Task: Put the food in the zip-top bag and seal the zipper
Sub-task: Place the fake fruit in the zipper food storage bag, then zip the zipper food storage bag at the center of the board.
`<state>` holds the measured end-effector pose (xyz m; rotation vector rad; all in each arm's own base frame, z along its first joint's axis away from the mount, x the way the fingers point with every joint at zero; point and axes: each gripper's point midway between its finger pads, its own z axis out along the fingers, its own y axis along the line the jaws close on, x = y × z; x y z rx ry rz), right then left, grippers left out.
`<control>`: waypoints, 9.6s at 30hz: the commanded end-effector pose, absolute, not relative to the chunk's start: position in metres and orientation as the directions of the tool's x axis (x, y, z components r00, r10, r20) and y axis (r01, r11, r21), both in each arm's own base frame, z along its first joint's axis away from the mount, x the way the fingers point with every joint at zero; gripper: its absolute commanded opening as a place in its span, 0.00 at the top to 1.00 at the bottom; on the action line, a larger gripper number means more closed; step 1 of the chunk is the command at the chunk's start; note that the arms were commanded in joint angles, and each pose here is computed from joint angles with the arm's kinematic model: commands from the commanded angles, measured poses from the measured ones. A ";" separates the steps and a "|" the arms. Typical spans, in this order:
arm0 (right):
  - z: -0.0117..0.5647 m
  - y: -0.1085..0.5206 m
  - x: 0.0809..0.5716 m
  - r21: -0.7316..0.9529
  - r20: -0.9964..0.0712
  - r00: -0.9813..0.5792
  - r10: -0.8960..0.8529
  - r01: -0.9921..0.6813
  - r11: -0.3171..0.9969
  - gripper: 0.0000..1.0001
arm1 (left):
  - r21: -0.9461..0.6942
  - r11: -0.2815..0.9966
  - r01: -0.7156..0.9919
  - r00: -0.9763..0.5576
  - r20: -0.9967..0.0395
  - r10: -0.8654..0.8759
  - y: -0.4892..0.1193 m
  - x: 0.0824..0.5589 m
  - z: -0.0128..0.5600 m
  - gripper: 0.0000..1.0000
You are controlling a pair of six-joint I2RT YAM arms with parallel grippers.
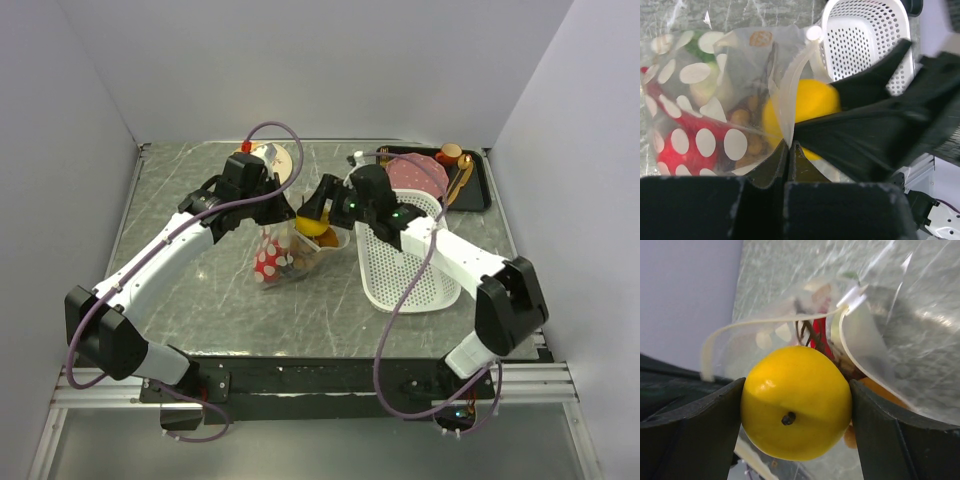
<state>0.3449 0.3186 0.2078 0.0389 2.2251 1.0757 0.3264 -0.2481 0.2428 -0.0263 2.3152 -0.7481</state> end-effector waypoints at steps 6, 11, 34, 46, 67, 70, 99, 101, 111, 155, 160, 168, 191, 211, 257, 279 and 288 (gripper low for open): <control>0.189 0.363 0.339 0.768 -0.477 -0.852 0.216 -0.285 0.574 0.48 | -0.564 0.775 0.285 -0.724 -0.656 -0.212 -0.263 0.325 0.279 0.99; 0.169 0.370 0.330 0.770 -0.428 -0.891 0.151 -0.272 0.578 0.46 | -0.569 0.769 0.292 -0.725 -0.656 -0.210 -0.266 0.322 0.281 0.99; 0.209 0.249 0.349 0.609 -0.637 -0.685 0.354 -0.165 0.776 0.18 | -0.509 0.834 0.210 -0.709 -0.667 -0.228 -0.243 0.322 0.271 0.99; 0.203 0.281 0.374 0.559 -0.661 -0.731 0.170 -0.329 0.761 0.39 | -0.520 0.824 0.227 -0.713 -0.665 -0.223 -0.245 0.319 0.270 0.99; 0.198 0.298 0.374 0.528 -0.688 -0.723 0.061 -0.441 0.726 0.41 | -0.530 0.811 0.246 -0.734 -0.649 -0.201 -0.253 0.319 0.261 0.99; 0.191 0.305 0.375 0.523 -0.676 -0.737 0.009 -0.471 0.711 0.40 | -0.533 0.806 0.257 -0.739 -0.646 -0.191 -0.256 0.319 0.259 0.99; 0.199 0.301 0.379 0.469 -0.754 -0.657 -0.006 -0.544 0.695 1.00 | -0.532 0.800 0.276 -0.542 -0.774 -0.328 -0.201 0.334 0.312 0.01; 0.201 0.302 0.375 0.464 -0.767 -0.642 -0.016 -0.571 0.677 1.00 | -0.517 0.811 0.273 -0.532 -0.784 -0.320 -0.190 0.347 0.305 0.01; 0.225 0.301 0.358 0.452 -0.817 -0.576 0.001 -0.640 0.622 1.00 | -0.684 0.482 0.548 -0.694 -0.693 -0.194 -0.231 0.407 0.240 0.01; 0.235 0.302 0.375 0.444 -0.827 -0.562 0.023 -0.627 0.640 0.95 | -0.758 0.115 0.642 -0.761 -0.648 -0.023 -0.285 0.379 0.202 0.92; 0.231 0.279 0.383 0.471 -0.802 -0.590 0.094 -0.526 0.708 0.69 | -0.763 0.185 0.619 -0.770 -0.636 -0.048 -0.284 0.389 0.200 0.99; 0.251 0.261 0.389 0.503 -0.798 -0.579 0.168 -0.485 0.715 0.56 | -0.752 0.271 0.601 -0.765 -0.639 -0.077 -0.279 0.393 0.203 0.99; 0.220 0.293 0.406 0.545 -0.699 -0.707 0.110 -0.426 0.722 0.55 | -0.683 0.396 0.614 -0.712 -0.696 -0.098 -0.279 0.398 0.223 0.99; 0.218 0.294 0.420 0.523 -0.722 -0.682 0.115 -0.429 0.737 0.67 | -0.676 0.382 0.630 -0.707 -0.703 -0.077 -0.286 0.390 0.228 0.99; 0.223 0.292 0.421 0.571 -0.713 -0.685 0.153 -0.439 0.694 0.76 | -0.670 0.389 0.632 -0.699 -0.710 -0.087 -0.288 0.395 0.234 0.99; 0.249 0.296 0.404 0.554 -0.779 -0.610 0.143 -0.563 0.614 1.00 | -0.716 0.308 0.627 -0.722 -0.682 -0.115 -0.283 0.405 0.239 0.56; 0.258 0.297 0.405 0.551 -0.788 -0.598 0.147 -0.577 0.603 1.00 | -0.759 0.221 0.612 -0.767 -0.638 -0.069 -0.287 0.400 0.212 0.58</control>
